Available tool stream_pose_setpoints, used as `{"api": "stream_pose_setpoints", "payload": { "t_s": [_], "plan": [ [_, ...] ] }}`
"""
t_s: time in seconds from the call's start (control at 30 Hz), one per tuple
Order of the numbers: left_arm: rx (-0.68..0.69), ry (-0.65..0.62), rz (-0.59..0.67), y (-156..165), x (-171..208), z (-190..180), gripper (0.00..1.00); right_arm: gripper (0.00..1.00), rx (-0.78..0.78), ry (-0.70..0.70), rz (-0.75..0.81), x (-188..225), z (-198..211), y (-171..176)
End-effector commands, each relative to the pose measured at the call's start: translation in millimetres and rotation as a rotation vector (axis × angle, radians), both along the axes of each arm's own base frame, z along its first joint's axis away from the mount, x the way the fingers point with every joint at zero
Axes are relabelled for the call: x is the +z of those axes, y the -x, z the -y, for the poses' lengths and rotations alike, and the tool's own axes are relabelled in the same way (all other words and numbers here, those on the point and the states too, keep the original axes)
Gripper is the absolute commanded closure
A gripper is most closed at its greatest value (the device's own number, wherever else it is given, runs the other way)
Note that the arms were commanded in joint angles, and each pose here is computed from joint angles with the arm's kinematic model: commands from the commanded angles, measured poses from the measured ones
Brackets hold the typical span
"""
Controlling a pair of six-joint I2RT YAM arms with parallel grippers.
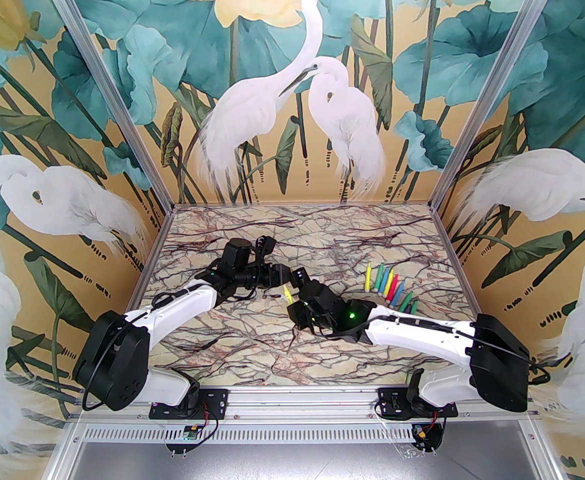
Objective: Open the pen caps
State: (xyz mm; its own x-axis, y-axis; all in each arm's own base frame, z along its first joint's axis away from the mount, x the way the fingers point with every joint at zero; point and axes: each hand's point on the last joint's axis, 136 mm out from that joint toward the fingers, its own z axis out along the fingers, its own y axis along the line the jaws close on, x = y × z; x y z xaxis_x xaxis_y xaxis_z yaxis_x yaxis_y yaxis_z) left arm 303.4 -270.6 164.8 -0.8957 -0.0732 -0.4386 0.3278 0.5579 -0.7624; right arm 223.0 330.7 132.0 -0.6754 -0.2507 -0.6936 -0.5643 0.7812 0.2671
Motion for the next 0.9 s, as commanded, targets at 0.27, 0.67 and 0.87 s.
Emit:
{"api": "stream_pose_setpoints", "payload": {
  "t_s": [0.27,0.67,0.87],
  "plan": [
    [-0.043,0.037,0.024,-1.9,13.9,10.4,0.65,0.83,-0.048,-0.036,0.043,16.9,3.2,-15.8],
    [-0.060,0.047,0.013,-2.4,12.6,14.6,0.69,0.83,-0.021,-0.034,0.046,17.8,-2.9,-16.0],
    [-0.069,0.052,0.009,-0.9,12.8,16.5,0.78,0.83,-0.025,-0.030,0.051,17.3,-1.7,-16.8]
  ]
}}
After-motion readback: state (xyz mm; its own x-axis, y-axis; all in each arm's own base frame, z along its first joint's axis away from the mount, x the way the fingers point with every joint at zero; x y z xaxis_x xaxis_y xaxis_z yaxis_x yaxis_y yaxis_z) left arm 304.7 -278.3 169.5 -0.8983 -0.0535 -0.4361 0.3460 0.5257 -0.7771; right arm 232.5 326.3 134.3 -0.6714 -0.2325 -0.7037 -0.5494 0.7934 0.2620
